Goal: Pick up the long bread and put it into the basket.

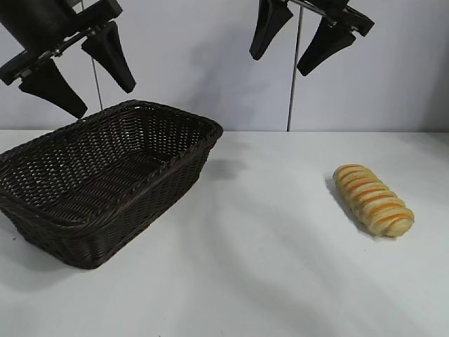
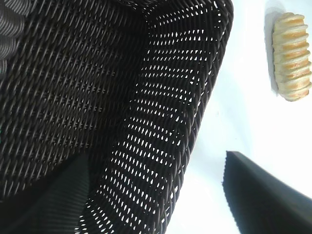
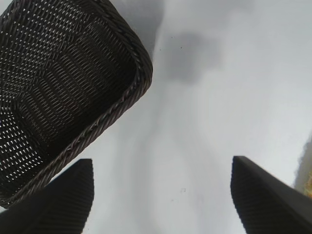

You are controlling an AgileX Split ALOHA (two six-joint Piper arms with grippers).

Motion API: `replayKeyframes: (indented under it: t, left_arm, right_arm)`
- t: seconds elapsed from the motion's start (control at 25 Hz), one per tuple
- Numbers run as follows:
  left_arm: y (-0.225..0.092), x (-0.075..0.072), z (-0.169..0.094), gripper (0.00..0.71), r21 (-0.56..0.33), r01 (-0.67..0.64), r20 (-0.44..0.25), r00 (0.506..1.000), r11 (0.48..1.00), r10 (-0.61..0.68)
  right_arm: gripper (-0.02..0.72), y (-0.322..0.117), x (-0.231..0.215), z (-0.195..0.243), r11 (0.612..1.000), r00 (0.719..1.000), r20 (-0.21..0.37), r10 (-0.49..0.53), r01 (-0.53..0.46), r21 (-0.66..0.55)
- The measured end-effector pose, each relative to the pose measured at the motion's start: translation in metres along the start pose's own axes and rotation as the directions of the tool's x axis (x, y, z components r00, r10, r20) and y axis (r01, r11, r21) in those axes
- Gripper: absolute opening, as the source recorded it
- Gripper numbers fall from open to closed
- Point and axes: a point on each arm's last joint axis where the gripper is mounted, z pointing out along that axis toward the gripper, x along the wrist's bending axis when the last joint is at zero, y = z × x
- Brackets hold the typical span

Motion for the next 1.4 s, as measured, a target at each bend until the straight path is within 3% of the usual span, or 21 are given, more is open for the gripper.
replayKeyframes:
  t: [1.4]
  left_arm:
    - [0.0011,0.0006,-0.0002,0.552,-0.012,0.003,-0.002,1.000,1.000,-0.003]
  right_arm:
    - [0.561,-0.0001,-0.0001,0.0000,1.000,1.000,0.001,0.000,0.000,0.001]
